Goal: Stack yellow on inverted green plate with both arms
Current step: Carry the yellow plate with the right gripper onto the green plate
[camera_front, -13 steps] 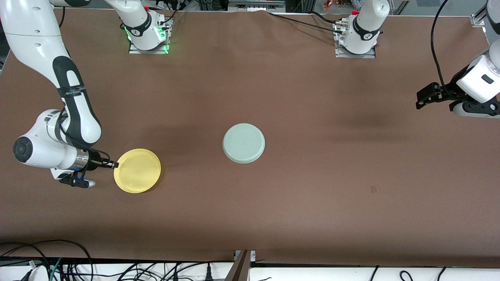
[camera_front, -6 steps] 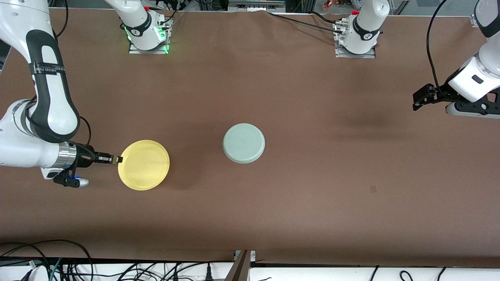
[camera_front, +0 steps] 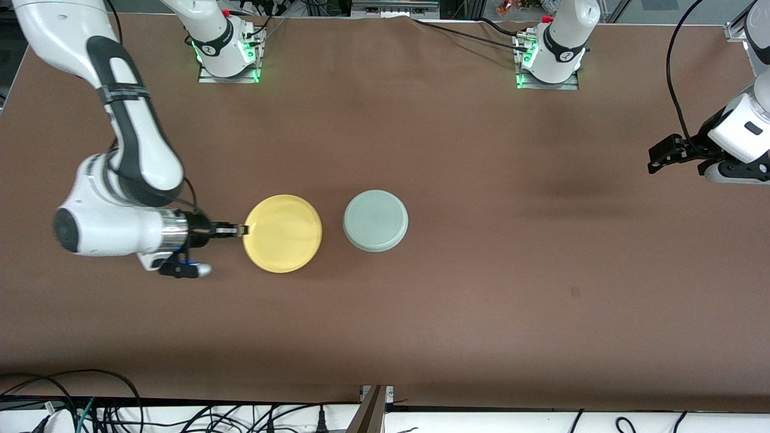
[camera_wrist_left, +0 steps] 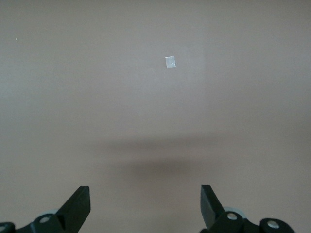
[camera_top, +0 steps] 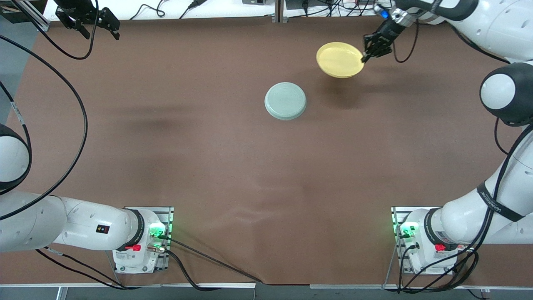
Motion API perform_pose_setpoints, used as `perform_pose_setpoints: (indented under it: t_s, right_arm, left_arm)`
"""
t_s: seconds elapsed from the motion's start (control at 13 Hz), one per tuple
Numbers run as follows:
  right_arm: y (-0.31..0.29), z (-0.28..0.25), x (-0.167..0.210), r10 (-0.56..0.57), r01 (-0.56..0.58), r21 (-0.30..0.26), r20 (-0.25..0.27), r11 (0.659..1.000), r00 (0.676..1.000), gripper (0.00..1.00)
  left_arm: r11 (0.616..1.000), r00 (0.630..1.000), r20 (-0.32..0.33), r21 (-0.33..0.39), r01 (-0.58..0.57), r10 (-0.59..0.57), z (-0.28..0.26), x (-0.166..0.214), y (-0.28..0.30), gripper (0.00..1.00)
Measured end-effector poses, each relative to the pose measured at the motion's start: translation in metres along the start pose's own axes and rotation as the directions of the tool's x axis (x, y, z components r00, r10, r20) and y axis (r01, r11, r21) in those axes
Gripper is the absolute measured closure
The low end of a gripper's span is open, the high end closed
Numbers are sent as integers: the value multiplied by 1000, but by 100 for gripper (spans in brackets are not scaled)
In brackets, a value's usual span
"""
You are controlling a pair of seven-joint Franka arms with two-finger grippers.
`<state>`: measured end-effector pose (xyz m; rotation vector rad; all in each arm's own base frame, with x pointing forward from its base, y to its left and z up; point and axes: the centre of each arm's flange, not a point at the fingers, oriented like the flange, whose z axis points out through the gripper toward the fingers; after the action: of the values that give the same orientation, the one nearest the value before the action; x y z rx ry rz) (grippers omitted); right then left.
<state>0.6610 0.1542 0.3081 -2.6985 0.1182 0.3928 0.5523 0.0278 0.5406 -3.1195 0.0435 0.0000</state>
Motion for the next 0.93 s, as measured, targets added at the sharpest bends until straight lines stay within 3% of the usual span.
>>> perform_pose_setpoints:
  t_s: [0.46, 0.93]
  right_arm:
    - [-109, 113, -37, 35, -39, -42, -83, 998, 996, 97]
    - [-124, 176, -62, 24, -33, -67, -120, 997, 992, 97]
  left_arm:
    - [999, 1000, 16, 28, -17, 17, -2, 43, 15, 0]
    - [999, 996, 85, 28, -31, 28, -16, 44, 25, 0]
